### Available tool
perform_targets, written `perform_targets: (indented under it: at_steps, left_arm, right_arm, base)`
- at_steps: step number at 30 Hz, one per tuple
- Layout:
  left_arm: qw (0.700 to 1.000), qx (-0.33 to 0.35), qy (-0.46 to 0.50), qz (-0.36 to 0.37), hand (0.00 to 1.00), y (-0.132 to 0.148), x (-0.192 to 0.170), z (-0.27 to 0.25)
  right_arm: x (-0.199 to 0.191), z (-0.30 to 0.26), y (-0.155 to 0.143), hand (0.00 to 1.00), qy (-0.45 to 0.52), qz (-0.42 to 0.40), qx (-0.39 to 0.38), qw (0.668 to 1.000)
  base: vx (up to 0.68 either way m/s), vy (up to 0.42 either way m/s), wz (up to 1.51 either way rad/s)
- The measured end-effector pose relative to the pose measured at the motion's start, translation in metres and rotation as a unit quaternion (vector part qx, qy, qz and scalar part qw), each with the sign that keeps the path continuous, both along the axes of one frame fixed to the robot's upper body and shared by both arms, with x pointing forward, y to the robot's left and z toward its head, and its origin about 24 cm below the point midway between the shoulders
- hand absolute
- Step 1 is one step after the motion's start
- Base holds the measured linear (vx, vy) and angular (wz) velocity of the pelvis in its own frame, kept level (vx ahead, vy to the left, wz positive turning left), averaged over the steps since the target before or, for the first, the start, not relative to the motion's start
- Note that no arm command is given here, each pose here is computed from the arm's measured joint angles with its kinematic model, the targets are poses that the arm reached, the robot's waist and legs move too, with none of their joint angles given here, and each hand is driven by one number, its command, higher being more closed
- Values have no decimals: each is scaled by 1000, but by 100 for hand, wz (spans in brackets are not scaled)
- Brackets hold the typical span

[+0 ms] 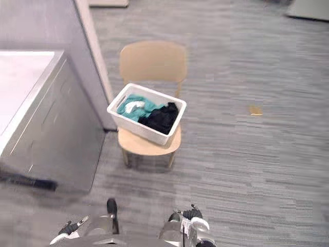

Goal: Pick up the laundry basket with both hands and put the clothes into the washing machine.

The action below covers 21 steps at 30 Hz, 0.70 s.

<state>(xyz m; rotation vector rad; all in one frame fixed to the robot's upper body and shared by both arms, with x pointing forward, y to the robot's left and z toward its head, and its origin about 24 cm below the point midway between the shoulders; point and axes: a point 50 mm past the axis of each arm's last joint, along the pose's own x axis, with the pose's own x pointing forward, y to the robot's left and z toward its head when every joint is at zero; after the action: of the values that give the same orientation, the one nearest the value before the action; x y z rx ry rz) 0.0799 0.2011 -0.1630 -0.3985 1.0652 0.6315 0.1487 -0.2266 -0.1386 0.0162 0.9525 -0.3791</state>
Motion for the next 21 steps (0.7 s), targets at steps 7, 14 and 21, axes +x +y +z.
perform_targets:
  at_steps: [7,14,21]
  left_arm:
    - [999,-4,8,31,0,0,-11,-2]
    - [998,29,-14,-59,0,12,24,7]
    - [990,62,-3,-129,0,20,20,8]
  right_arm:
    - [-3,2,-12,0,-7,-42,-11,999]
    - [-1,-2,-5,0,5,-67,16,998]
    - [-20,-13,13,0,30,-76,45,996]
  base:
    - [-177,21,78]
    - [-227,395,64]
    - [-177,114,30]
